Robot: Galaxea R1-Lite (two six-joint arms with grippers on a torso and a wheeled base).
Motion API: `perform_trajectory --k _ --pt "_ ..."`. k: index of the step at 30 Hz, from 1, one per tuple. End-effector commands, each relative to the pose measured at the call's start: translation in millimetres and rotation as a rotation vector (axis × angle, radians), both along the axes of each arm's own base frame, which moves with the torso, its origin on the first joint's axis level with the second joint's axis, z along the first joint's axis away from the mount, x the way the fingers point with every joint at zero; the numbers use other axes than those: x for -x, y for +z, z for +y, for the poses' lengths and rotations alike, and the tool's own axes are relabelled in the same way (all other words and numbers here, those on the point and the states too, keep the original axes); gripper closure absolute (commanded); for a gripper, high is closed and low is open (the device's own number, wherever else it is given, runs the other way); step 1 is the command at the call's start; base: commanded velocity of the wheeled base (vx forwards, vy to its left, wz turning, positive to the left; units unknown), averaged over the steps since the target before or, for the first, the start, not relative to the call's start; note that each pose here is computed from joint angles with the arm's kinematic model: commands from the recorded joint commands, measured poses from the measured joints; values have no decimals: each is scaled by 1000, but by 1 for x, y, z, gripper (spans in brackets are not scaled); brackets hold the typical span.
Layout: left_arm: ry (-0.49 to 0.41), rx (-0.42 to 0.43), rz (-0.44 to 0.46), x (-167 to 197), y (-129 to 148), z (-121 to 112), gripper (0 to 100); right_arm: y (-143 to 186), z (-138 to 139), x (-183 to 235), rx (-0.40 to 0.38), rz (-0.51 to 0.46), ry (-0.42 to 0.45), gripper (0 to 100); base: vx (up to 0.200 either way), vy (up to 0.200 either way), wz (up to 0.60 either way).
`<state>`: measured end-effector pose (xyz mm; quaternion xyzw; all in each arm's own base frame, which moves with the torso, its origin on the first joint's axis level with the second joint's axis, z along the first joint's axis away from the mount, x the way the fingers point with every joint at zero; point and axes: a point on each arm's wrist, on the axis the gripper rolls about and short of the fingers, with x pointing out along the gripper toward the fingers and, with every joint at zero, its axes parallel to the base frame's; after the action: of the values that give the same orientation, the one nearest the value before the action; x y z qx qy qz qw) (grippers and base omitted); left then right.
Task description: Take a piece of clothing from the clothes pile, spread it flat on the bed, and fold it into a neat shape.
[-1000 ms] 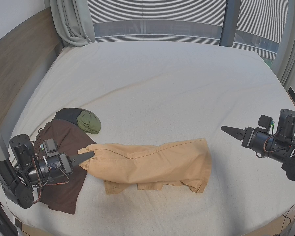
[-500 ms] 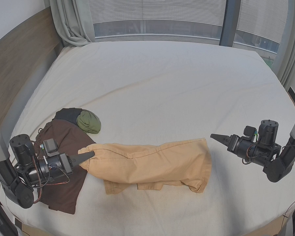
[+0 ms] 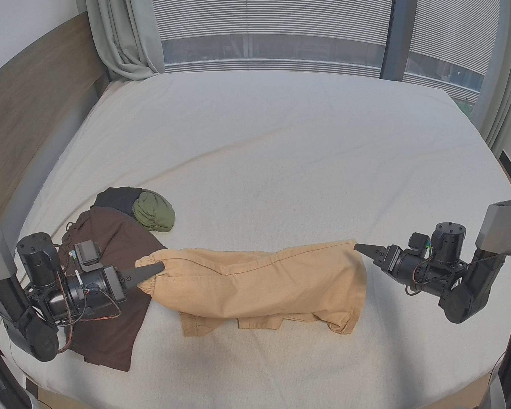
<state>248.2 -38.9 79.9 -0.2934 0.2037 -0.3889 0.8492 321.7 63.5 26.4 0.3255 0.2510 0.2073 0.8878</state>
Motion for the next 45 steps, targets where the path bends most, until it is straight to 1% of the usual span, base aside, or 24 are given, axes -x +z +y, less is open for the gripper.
perform_trajectory --k 1,3,4,7,11,14,17,18,22,31,36,42,45 --pt "-1 1 -1 0 0 0 100 -28 1 -4 -10 65 -7 0 0 0 0" --pt "-1 1 -1 0 0 0 100 -28 1 -4 -11 67 -7 0 0 0 0" --pt "-4 1 -1 0 0 -1 100 -32 2 -8 -35 78 -13 0 0 0 0" --pt "-4 1 -3 0 1 -1 100 -35 3 -10 -57 97 -14 0 0 0 0" --pt "-3 1 -4 0 1 -1 100 -33 5 -8 -110 80 22 0 0 0 0" --pt "-3 1 -4 -1 1 -1 100 -28 8 -6 -153 58 24 0 0 0 0" --pt "-2 2 -3 -2 0 0 100 -26 11 -3 -172 53 30 0 0 0 0" --pt "-1 2 -2 -2 0 0 100 -26 11 -1 -172 58 35 100 0 0 0" --pt "7 1 -4 -4 0 1 100 -26 12 4 -178 73 65 100 0 0 0" --pt "22 -2 20 -11 -9 4 100 -2 10 23 -194 53 128 100 0 0 0" --pt "22 -3 22 -11 -9 4 100 -7 15 27 -187 78 143 100 0 0 0" --pt "29 -2 17 -13 -9 6 100 -16 19 42 -135 116 183 100 0 0 0" --pt "35 -3 21 -15 -11 8 100 -23 26 55 -90 143 230 100 0 0 0"
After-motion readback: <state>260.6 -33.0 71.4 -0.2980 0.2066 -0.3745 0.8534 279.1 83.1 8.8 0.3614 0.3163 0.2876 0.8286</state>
